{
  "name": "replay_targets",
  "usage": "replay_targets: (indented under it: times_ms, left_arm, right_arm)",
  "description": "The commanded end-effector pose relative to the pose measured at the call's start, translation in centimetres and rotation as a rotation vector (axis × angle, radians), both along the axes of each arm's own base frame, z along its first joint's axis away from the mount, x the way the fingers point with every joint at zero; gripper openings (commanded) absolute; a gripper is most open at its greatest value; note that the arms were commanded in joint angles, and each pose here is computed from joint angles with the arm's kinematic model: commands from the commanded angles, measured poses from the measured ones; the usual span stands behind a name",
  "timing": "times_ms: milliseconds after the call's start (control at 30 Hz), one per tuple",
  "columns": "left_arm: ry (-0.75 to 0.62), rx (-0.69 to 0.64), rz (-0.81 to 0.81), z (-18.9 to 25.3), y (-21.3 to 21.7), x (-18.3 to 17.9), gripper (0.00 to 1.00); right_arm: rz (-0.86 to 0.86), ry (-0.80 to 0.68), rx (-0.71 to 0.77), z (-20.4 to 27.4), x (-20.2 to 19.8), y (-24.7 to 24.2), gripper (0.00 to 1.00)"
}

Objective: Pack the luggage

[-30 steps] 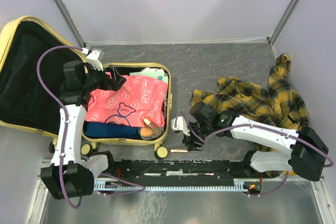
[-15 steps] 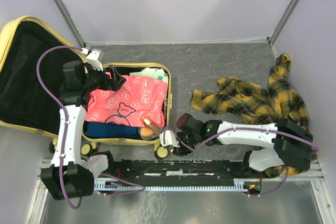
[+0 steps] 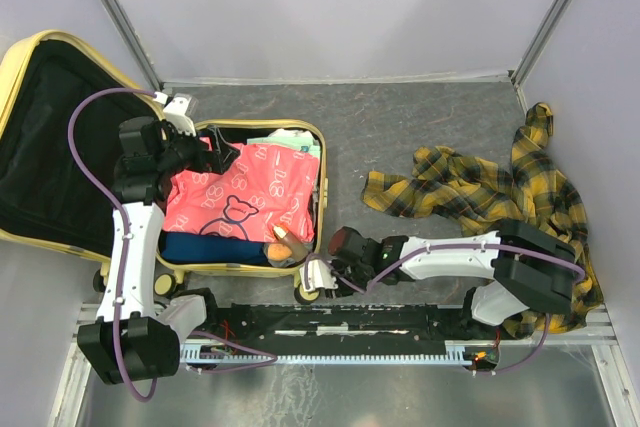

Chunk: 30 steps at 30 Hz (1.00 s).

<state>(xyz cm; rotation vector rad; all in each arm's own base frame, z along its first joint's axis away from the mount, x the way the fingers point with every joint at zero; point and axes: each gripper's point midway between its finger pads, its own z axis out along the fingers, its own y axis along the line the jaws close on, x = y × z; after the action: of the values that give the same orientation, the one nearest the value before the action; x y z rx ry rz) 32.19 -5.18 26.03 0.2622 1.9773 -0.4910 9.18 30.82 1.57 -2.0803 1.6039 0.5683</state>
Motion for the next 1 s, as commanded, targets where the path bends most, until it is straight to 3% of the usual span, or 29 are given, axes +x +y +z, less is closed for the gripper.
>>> replay_targets:
  times_ms: [0, 133, 200, 367, 567, 867, 967]
  left_arm:
    - [-0.064, 0.021, -0.005, 1.4, 0.2, 0.0, 0.96]
    - [-0.063, 0.022, -0.004, 1.4, 0.2, 0.2, 0.96]
    - [-0.067, 0.022, -0.005, 1.6, 0.2, 0.3, 0.96]
    - [-0.066, 0.017, -0.01, 1.9, 0.1, 0.5, 0.96]
    - [-0.07, 0.008, -0.006, 2.0, 0.1, 0.7, 0.96]
    - [-0.058, -0.003, 0.004, 2.0, 0.2, 1.0, 0.96]
    - [-0.061, 0.015, 0.01, 2.5, 0.4, 1.0, 0.96]
  right_arm:
    - [0.009, -0.082, -0.029, -0.3, 1.1, -0.8, 0.41]
    - [0.003, -0.068, 0.004, 2.4, 0.7, -0.6, 0.16]
    - [-0.008, -0.05, 0.052, 5.3, 0.5, -0.2, 0.12]
    - [-0.024, -0.043, 0.18, 11.6, 0.6, -0.1, 0.09]
    - [-0.271, 0.043, 0.288, 17.0, 4.7, 2.3, 0.04]
    - [-0.534, 0.231, 0.428, 19.3, 9.2, 9.5, 0.03]
    - [-0.605, 0.221, 0.435, 18.8, 11.2, 11.1, 0.03]
